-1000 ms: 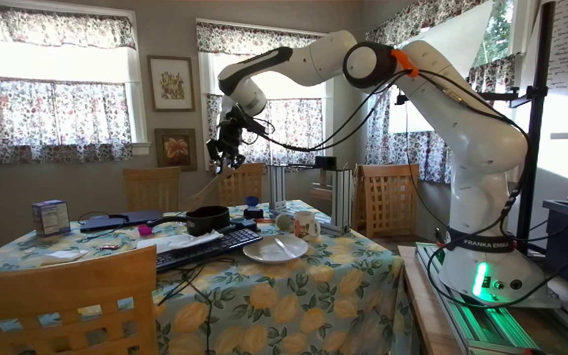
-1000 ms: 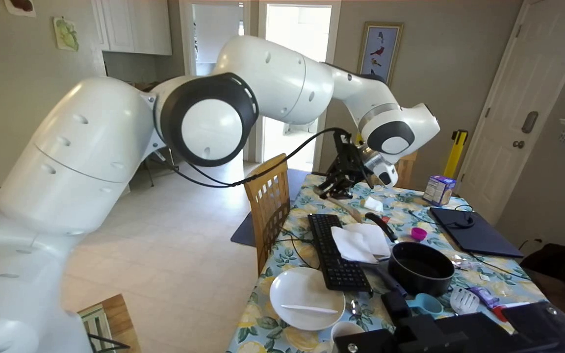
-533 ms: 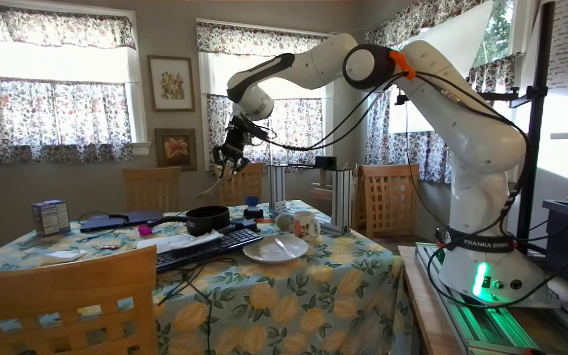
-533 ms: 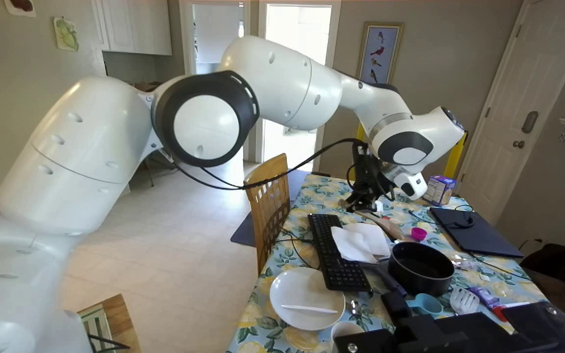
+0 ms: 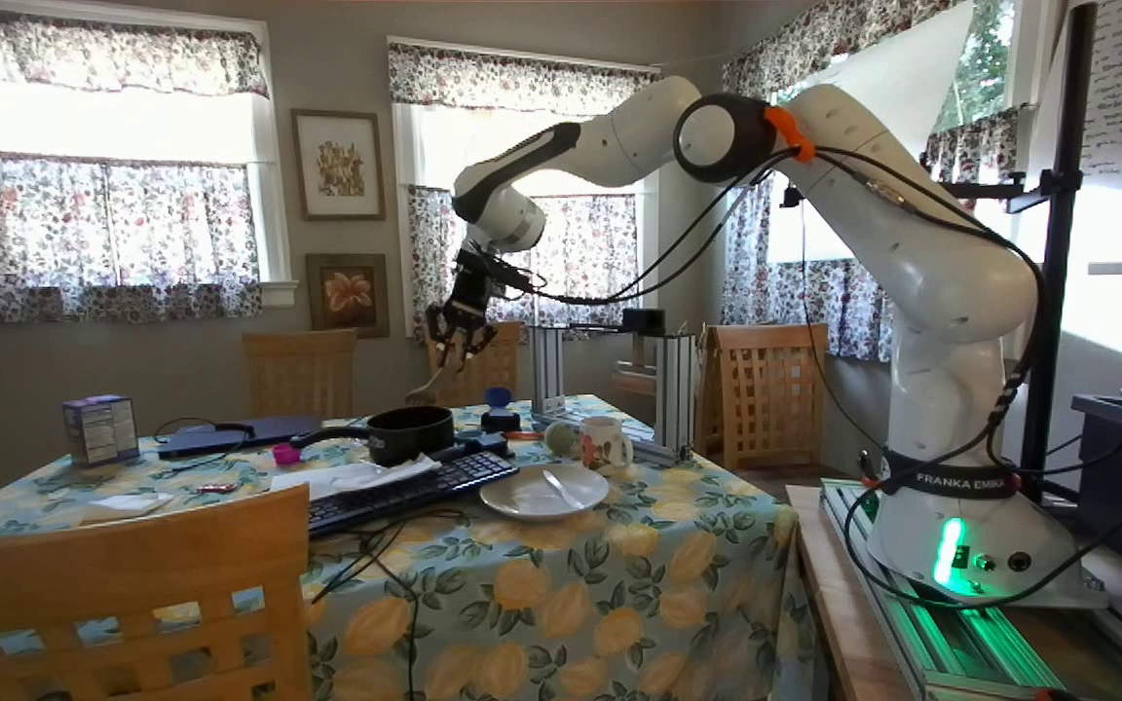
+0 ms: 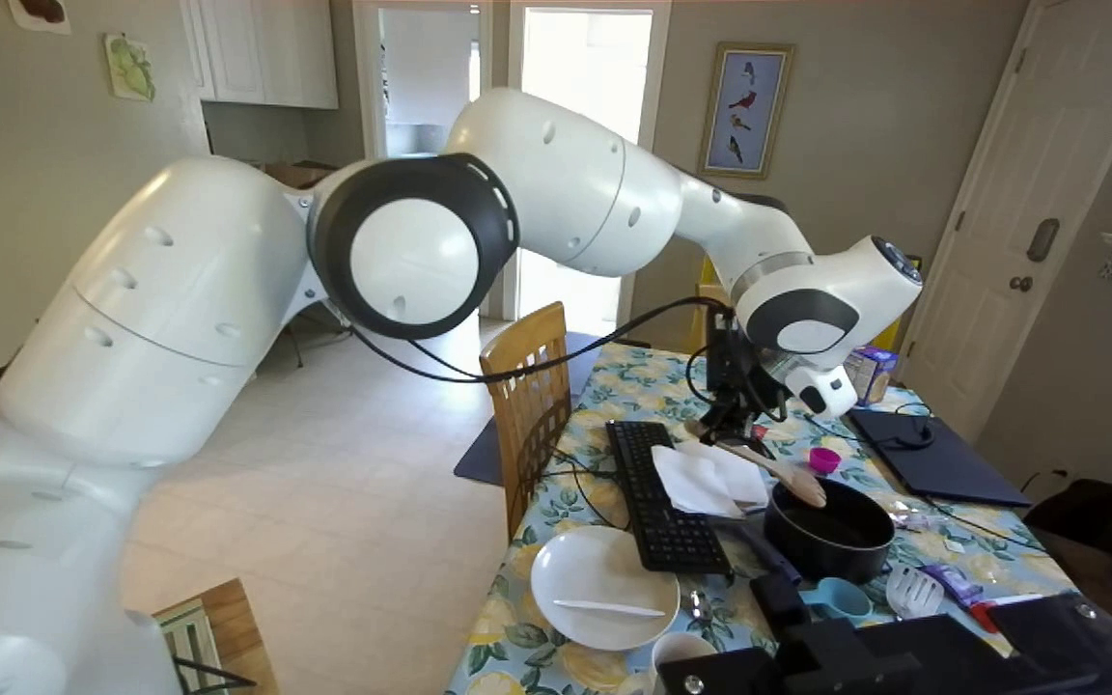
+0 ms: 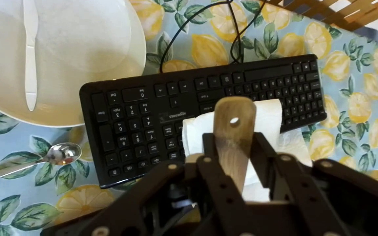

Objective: Put the wooden spoon in the pot

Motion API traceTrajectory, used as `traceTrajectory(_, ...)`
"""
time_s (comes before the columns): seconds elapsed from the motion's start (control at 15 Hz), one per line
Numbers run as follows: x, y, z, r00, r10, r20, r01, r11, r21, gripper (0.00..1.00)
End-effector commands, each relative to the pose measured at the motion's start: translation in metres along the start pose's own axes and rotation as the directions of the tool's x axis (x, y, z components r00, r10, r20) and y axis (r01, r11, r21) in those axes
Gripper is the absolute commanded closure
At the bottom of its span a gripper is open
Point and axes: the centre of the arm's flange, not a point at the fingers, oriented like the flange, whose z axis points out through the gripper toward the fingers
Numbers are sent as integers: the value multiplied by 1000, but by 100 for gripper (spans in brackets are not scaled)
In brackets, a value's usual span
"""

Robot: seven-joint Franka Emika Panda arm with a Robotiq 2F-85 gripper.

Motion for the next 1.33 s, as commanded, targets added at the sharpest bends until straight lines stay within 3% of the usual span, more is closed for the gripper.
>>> traceTrajectory(0.0, 14, -10, 15, 999, 26, -30, -28, 998, -64, 92)
traceTrajectory(0.33, 18, -9, 24, 998, 45, -45, -50, 991, -121, 92)
traceTrajectory(0.87, 41, -36, 58, 998, -44, -47, 34, 980, -198, 92)
traceTrajectory(1.27, 54, -47, 58, 993, -79, -86, 57, 970, -236, 92)
